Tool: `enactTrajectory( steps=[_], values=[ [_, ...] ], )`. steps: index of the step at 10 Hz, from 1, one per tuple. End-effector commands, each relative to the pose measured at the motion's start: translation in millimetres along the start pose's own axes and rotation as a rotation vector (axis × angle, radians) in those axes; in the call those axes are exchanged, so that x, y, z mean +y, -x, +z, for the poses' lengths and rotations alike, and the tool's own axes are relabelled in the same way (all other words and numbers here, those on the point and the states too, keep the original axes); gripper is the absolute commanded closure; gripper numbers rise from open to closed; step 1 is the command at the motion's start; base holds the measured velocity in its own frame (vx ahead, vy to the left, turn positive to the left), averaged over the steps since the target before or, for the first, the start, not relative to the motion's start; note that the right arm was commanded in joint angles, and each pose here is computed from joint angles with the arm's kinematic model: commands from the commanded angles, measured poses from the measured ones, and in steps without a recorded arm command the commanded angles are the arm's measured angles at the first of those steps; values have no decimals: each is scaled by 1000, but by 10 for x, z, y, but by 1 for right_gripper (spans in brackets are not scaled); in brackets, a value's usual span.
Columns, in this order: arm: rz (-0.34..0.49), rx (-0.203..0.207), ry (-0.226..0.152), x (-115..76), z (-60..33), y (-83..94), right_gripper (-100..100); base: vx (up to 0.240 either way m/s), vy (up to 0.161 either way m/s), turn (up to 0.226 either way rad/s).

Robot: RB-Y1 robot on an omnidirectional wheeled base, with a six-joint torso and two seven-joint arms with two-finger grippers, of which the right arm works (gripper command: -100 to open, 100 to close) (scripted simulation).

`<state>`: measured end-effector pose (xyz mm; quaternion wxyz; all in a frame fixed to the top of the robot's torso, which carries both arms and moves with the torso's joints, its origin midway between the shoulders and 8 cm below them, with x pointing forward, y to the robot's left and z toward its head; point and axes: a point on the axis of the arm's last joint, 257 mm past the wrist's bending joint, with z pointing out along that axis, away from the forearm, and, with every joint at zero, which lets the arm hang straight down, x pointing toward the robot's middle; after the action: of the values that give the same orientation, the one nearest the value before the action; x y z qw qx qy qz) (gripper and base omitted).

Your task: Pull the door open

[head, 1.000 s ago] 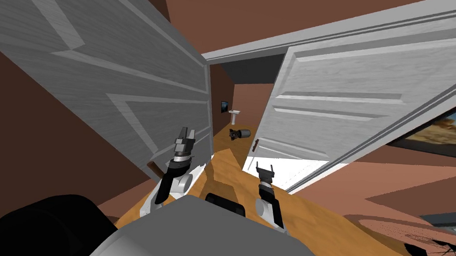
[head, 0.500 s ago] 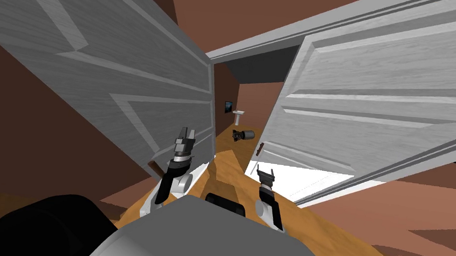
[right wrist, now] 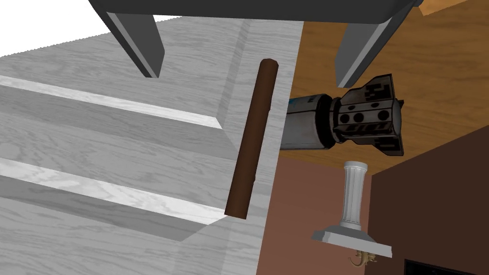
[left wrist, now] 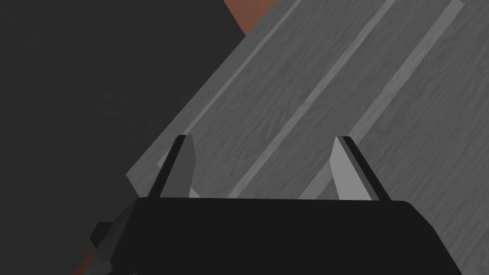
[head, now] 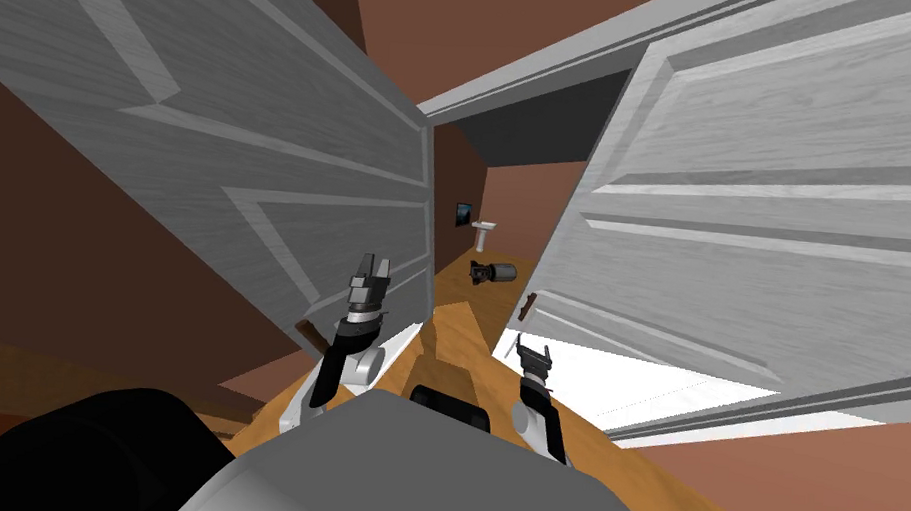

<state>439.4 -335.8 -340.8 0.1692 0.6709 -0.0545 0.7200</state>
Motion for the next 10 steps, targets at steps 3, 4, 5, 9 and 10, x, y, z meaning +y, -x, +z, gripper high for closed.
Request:
enactTrajectory(
  steps=[3, 4, 5, 9, 10],
  values=[
    [56, -40, 37, 145, -16, 212, -100, 72, -45, 145],
    [67, -49, 46, 181, -23, 260, -100, 65, -43, 91],
    [78, -56, 55, 216, -30, 304, -100, 71, -40, 94],
    [120, -87, 96, 374, -62, 480, -100, 68, -47, 104],
    [127, -92, 103, 402, -68, 508, -100, 50, -43, 79]
  ],
)
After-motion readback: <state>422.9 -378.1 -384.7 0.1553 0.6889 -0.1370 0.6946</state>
